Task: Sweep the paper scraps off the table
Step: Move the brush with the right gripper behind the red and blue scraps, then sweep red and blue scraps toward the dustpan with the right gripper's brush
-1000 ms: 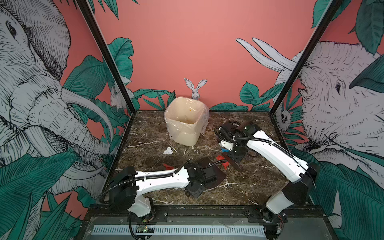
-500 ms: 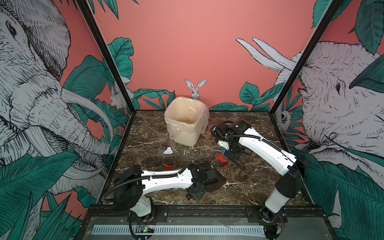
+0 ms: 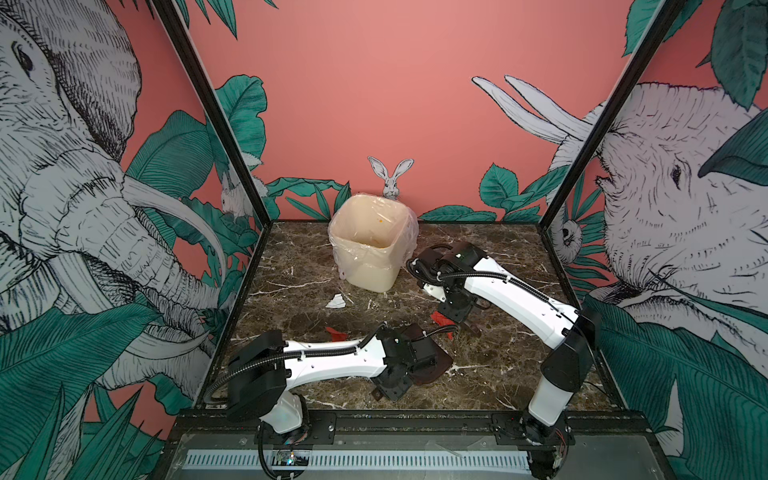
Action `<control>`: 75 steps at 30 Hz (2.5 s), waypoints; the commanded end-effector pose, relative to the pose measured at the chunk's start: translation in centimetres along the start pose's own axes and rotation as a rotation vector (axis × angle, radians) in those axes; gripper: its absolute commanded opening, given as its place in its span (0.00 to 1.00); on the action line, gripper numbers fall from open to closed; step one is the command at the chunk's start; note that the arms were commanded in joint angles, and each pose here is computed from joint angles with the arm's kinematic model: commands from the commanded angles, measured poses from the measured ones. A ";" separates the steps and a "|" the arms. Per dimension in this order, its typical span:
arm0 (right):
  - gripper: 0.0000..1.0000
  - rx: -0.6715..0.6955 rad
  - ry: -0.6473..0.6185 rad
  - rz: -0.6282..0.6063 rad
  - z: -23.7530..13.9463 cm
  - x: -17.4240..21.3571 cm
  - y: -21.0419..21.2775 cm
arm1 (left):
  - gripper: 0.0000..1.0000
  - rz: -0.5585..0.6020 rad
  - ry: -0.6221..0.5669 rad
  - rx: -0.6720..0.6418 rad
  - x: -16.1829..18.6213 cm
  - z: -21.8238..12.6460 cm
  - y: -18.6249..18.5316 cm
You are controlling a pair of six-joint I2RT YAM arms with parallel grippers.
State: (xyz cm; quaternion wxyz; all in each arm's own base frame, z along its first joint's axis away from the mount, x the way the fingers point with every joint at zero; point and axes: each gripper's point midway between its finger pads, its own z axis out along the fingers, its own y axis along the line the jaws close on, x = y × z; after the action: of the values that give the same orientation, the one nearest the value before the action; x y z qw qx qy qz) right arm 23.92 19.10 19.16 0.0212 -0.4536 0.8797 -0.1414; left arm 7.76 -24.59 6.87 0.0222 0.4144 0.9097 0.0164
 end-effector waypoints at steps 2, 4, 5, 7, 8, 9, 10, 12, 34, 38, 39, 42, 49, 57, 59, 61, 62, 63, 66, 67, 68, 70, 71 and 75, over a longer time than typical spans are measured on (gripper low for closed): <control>0.00 -0.057 -0.027 -0.022 -1.1 -0.3 1.3 | 0.00 -0.015 0.012 -0.003 0.4 0.2 0.0; 0.00 -0.066 -0.050 -0.019 -1.7 -0.3 1.5 | 0.00 -0.015 0.011 -0.005 0.4 0.2 0.0; 0.00 -0.064 -0.058 -0.015 -1.9 -0.3 1.5 | 0.00 -0.016 0.012 -0.005 0.4 0.2 0.0; 0.00 -0.040 -0.064 -0.011 -2.2 -0.2 1.0 | 0.00 -0.016 0.020 -0.010 0.6 0.2 0.1; 0.00 -0.031 -0.064 -0.010 -2.2 -0.1 0.9 | 0.00 -0.017 0.024 -0.012 0.7 0.3 0.1; 0.00 -0.019 -0.062 -0.011 -2.2 -0.1 0.6 | 0.00 -0.016 0.025 -0.012 0.7 0.3 0.1; 0.00 -0.008 -0.059 -0.010 -2.1 -0.1 0.4 | 0.00 -0.017 0.025 -0.013 0.6 0.3 0.1; 0.00 0.003 -0.054 -0.011 -2.0 -0.2 0.3 | 0.00 -0.015 0.028 -0.016 0.7 0.4 0.1; 0.00 -0.003 -0.034 -0.031 -0.8 -1.3 0.3 | 0.00 -0.032 0.044 -0.043 0.6 1.1 0.4; 0.00 -0.004 -0.034 -0.037 -0.7 -1.4 0.4 | 0.00 -0.036 0.049 -0.022 0.5 1.2 0.2; 0.00 -0.005 -0.034 -0.039 -0.7 -1.5 0.4 | 0.00 -0.038 0.052 -0.017 0.5 1.2 0.2; 0.00 -0.004 -0.031 -0.042 -0.7 -1.5 0.4 | 0.00 -0.041 0.056 -0.007 0.4 1.1 0.3; 0.00 -0.008 -0.034 -0.043 -0.5 -1.8 0.4 | 0.00 -0.045 0.070 0.005 0.5 0.9 0.8; 0.00 -0.026 -0.026 -0.057 -0.3 -2.2 0.7 | 0.00 -0.049 0.081 0.018 0.5 0.9 1.3; 0.00 -0.031 -0.020 -0.062 -0.4 -2.2 0.7 | 0.00 -0.048 0.085 0.020 0.5 0.9 1.3; 0.00 -0.037 -0.021 -0.066 -0.5 -2.1 0.8 | 0.00 -0.047 0.088 0.021 0.5 0.9 1.3; 0.00 -0.046 -0.020 -0.070 -0.6 -2.1 1.0 | 0.00 -0.048 0.088 0.022 0.5 0.9 1.3; 0.00 -0.055 -0.023 -0.073 -0.6 -2.1 1.2 | 0.00 -0.047 0.090 0.022 0.5 0.9 1.3; 0.00 -0.084 -0.021 -0.086 -0.9 -2.0 2.0 | 0.00 -0.044 0.089 0.021 0.4 0.9 1.3; 0.00 -0.101 -0.023 -0.092 -1.1 -2.0 2.5 | 0.00 -0.045 0.090 0.021 0.4 0.9 1.4; 0.00 -0.120 -0.027 -0.098 -1.3 -2.0 3.0 | 0.00 -0.044 0.089 0.021 0.3 0.8 1.4; 0.00 -0.165 -0.043 -0.114 -1.9 -1.9 4.2 | 0.00 -0.044 0.089 0.021 0.3 0.8 1.4; 0.00 -0.180 -0.053 -0.119 -2.2 -1.8 4.7 | 0.00 -0.043 0.090 0.021 0.3 0.8 1.4; 0.00 -0.236 -0.095 -0.132 -4.1 -1.3 6.3 | 0.00 -0.040 0.090 0.016 0.3 0.8 1.5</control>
State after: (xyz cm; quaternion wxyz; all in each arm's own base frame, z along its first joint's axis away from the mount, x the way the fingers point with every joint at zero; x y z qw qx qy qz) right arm 21.97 23.70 19.65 0.0138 -0.5056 0.8596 -0.0728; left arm 8.61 -23.73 5.74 -0.0153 0.3961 0.9178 0.0213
